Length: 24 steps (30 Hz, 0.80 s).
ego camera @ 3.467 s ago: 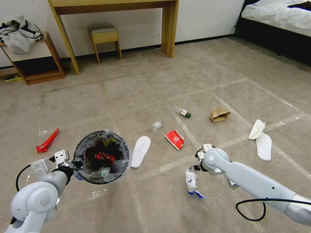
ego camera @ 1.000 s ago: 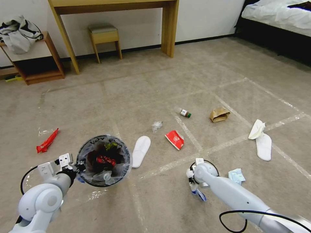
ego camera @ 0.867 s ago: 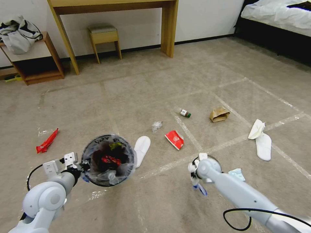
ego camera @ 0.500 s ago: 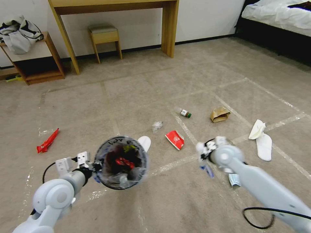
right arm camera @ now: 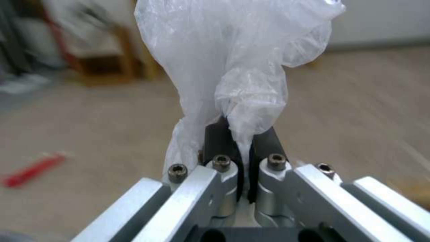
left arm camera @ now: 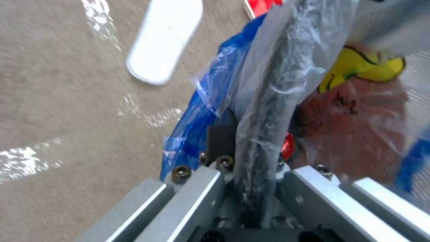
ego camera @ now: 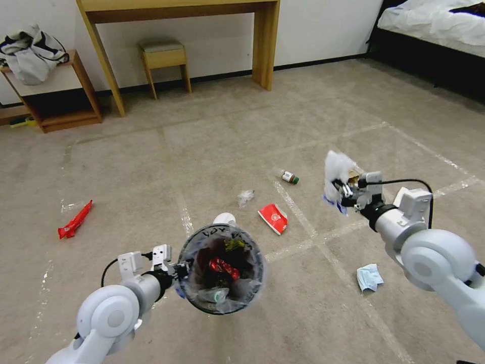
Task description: Pick up the trash bin and place the garbage on the floor into it.
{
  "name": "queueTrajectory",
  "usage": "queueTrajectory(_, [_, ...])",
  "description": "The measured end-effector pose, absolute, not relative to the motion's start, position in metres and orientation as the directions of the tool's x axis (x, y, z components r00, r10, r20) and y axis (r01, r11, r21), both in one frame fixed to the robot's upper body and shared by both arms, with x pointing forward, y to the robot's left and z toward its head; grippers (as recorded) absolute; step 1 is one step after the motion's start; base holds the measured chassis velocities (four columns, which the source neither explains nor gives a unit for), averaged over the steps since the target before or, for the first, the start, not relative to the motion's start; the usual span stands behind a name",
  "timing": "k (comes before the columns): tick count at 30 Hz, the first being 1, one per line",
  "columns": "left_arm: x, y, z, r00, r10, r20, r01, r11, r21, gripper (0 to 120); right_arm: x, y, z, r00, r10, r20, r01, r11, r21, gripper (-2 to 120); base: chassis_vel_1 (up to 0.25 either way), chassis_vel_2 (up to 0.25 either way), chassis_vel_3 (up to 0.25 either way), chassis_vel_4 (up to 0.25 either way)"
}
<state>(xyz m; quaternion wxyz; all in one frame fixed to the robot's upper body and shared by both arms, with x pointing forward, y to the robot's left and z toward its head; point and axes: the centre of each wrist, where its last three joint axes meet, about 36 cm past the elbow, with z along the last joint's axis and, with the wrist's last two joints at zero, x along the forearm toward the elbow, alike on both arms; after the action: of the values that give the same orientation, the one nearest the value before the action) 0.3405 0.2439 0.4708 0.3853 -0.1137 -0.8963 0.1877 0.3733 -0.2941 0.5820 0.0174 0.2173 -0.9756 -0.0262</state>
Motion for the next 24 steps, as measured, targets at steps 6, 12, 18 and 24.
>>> queueTrajectory(6, [0.346, 0.226, 0.462, -0.626, 0.390, 0.675, 0.067, 0.890, -0.452, 0, 0.361, -0.276, 0.602, -0.757, -0.642, -0.124, -0.648, 0.761, 0.022, 0, 0.000, 0.000, 0.000, 0.000])
queueTrajectory(12, [0.349, 0.211, 0.462, -0.602, 0.416, 0.681, 0.075, 0.879, -0.471, 0, 0.361, -0.268, 0.602, -0.623, -0.765, -0.165, -0.775, 0.631, -0.001, 0, 0.000, 0.000, 0.000, 0.000])
queueTrajectory(18, [0.349, 0.203, 0.465, -0.594, 0.431, 0.679, 0.083, 0.873, -0.481, 0, 0.351, -0.258, 0.585, -0.532, -0.831, -0.161, -0.843, 0.537, 0.011, 0, 0.000, 0.000, 0.000, 0.000])
queueTrajectory(24, [0.346, 0.195, 0.464, -0.579, 0.453, 0.678, 0.089, 0.861, -0.500, 0, 0.344, -0.256, 0.565, -0.503, -0.852, -0.144, -0.864, 0.501, 0.047, 0, 0.000, 0.000, 0.000, 0.000])
